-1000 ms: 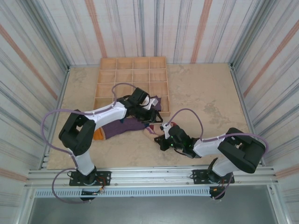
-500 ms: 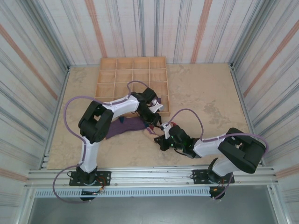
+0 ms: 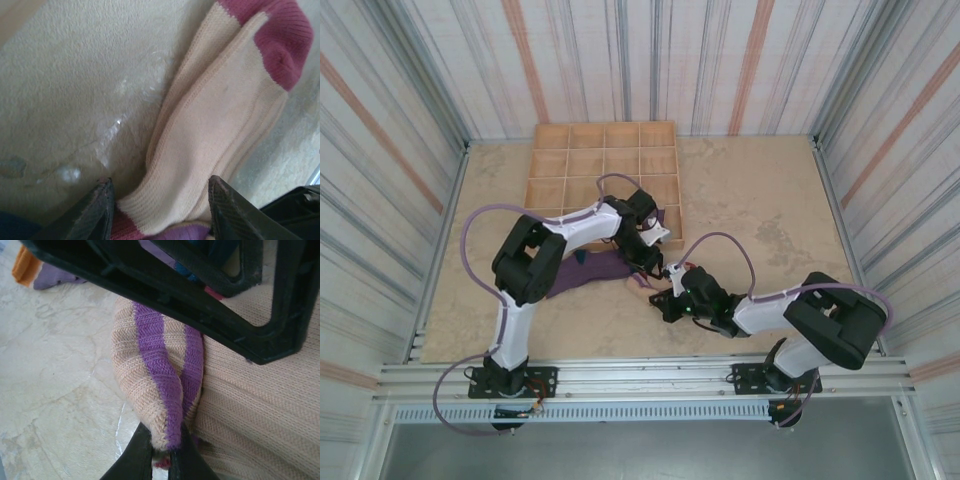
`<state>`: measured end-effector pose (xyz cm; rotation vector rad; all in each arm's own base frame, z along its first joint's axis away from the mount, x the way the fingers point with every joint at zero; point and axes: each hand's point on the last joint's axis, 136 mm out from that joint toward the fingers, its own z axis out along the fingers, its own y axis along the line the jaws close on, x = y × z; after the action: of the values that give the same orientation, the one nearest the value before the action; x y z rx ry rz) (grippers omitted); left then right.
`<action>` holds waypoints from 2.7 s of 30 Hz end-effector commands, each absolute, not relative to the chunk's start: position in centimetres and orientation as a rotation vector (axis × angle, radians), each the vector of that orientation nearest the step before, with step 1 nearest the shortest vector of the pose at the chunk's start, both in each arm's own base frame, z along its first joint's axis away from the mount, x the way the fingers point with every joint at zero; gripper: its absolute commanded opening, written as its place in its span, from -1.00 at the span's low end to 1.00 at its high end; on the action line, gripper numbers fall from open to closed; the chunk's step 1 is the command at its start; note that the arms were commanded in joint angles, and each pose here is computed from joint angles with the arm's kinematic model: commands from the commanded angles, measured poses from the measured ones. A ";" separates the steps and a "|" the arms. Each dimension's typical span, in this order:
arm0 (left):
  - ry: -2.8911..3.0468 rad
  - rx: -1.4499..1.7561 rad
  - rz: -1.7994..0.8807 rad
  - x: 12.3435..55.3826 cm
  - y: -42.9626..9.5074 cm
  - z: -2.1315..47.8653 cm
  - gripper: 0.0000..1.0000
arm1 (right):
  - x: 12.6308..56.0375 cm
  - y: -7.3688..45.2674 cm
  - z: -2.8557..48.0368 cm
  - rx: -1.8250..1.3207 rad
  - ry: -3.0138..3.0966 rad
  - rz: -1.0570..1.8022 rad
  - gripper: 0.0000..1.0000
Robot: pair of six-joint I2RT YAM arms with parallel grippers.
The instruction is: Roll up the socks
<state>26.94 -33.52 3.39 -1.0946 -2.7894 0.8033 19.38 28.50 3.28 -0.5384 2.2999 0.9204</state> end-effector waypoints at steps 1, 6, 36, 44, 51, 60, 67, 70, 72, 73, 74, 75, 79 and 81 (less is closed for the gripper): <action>-2.737 -1.081 0.752 26.1 -33.6 2.0 -0.08 | 16.4 24.8 -2.4 -0.539 2.572 0.773 -1.00; -2.800 -0.974 0.657 27.1 -32.8 0.7 -0.44 | 16.4 24.7 -2.0 -0.528 2.569 0.776 -1.00; -3.047 -0.383 0.795 29.3 -29.8 1.4 -0.85 | 18.9 23.1 -0.3 -0.136 2.703 0.995 -1.00; -3.081 -0.439 0.857 29.6 -30.0 4.9 0.10 | 18.9 22.1 -2.6 0.023 2.907 1.023 -1.00; -3.186 -0.530 0.843 30.4 -29.1 10.5 0.36 | 18.9 22.2 -3.0 0.076 2.963 1.004 -1.00; -3.279 -0.427 0.857 30.8 -26.3 13.7 0.41 | 19.5 22.2 -2.3 0.104 3.046 0.926 -1.00; -3.228 -0.304 0.939 26.4 -28.6 12.7 0.45 | 20.6 22.5 -1.3 0.126 3.059 0.887 -1.00; -3.195 -0.221 1.006 25.1 -30.0 11.1 0.46 | 21.0 22.7 -0.9 0.115 3.055 0.878 -1.00; -3.202 -0.166 0.985 24.7 -30.1 9.9 0.47 | 21.2 22.7 -0.7 0.112 3.052 0.875 -1.00; -3.196 -0.129 0.977 24.6 -30.2 9.3 0.48 | 21.4 22.7 -0.6 0.112 3.048 0.874 -1.00; -3.189 -0.095 0.971 24.5 -30.1 8.7 0.48 | 21.5 22.9 -0.4 0.106 3.043 0.879 -1.00; -3.187 -0.060 0.972 24.6 -30.0 8.2 0.49 | 21.5 22.9 -0.4 0.108 3.041 0.879 -1.00; -3.174 0.119 1.089 25.0 -30.1 7.3 0.60 | 21.9 23.1 -0.2 0.103 3.028 0.887 -1.00; -3.170 0.238 1.126 25.4 -30.0 7.0 0.61 | 22.0 23.2 -0.2 0.108 3.024 0.893 -1.00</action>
<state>23.58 -29.43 6.13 0.0081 -3.1576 0.9798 23.36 25.49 2.64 0.0022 2.8914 1.0723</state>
